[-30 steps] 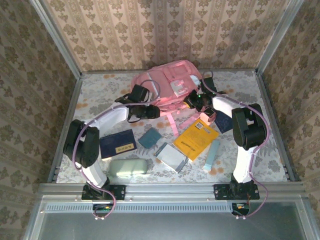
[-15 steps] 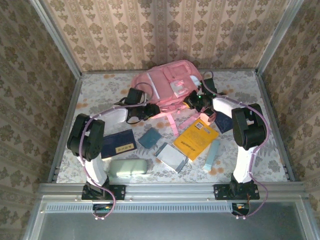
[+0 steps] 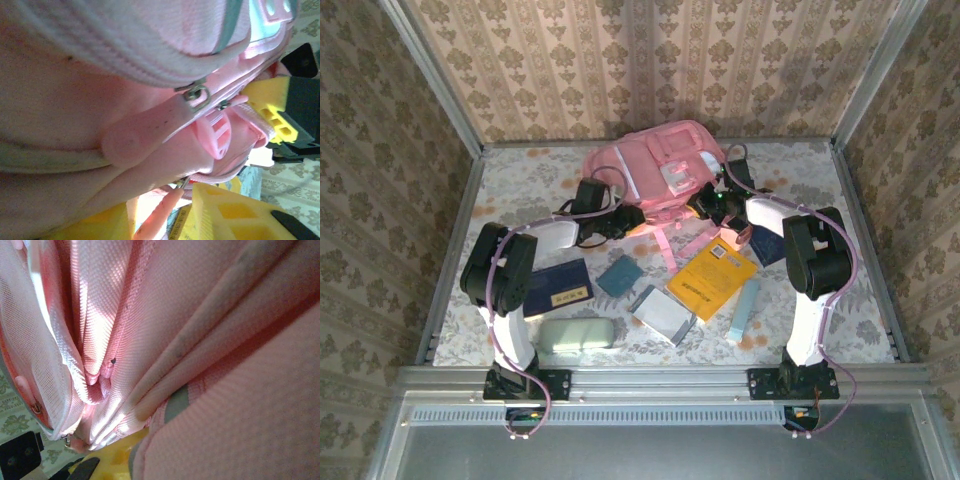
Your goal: Pack the student bag
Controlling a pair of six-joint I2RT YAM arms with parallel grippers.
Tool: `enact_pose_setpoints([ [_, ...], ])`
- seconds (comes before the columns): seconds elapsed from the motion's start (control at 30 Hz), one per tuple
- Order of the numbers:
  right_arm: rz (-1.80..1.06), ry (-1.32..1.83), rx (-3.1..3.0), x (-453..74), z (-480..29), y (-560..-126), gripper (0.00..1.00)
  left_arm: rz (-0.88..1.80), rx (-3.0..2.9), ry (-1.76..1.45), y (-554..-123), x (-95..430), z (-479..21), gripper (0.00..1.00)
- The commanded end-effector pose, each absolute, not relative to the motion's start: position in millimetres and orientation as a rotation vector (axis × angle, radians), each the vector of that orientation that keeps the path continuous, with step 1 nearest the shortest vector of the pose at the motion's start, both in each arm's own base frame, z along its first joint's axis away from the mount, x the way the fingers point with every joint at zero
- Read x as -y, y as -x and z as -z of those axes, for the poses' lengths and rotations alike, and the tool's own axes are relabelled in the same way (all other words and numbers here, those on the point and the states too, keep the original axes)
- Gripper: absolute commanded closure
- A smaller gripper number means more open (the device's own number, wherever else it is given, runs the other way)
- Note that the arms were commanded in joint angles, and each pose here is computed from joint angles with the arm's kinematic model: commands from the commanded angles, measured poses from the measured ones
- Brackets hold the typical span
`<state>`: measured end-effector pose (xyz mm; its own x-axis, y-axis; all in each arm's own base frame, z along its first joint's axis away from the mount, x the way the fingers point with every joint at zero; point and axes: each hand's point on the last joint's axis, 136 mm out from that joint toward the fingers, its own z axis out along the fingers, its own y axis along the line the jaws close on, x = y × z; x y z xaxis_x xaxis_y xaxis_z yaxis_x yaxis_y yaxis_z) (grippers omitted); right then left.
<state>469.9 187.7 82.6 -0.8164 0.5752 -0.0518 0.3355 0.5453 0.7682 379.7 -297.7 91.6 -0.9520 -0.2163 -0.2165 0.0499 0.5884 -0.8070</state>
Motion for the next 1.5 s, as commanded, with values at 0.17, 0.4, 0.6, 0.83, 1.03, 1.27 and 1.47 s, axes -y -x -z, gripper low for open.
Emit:
enact_pose_setpoints([
  [0.17, -1.262, -0.639, -2.407, -205, -107, -481, 0.93, 1.351, -2.52, 0.116, -378, 306, -85, 0.73],
  [0.4, -1.245, -0.642, -2.427, -204, -101, -479, 0.93, 1.337, -2.54, 0.092, -374, 305, -83, 0.74],
  [0.6, -1.232, -0.636, -2.44, -203, -101, -480, 0.93, 1.345, -2.556, 0.026, -364, 305, -86, 0.71],
  [0.83, -1.227, -0.635, -2.444, -203, -101, -482, 0.94, 1.33, -2.569, -0.025, -357, 305, -87, 0.73],
  [1.03, -1.218, -0.637, -2.453, -201, -98, -482, 0.94, 1.307, -2.575, -0.07, -353, 303, -90, 0.8],
  [1.27, -1.219, -0.641, -2.448, -199, -99, -485, 0.94, 1.18, -2.606, -0.15, -351, 296, -90, 0.96],
  [1.47, -1.228, -0.642, -2.447, -200, -98, -485, 0.94, 1.127, -2.619, -0.255, -348, 308, -92, 1.0],
])
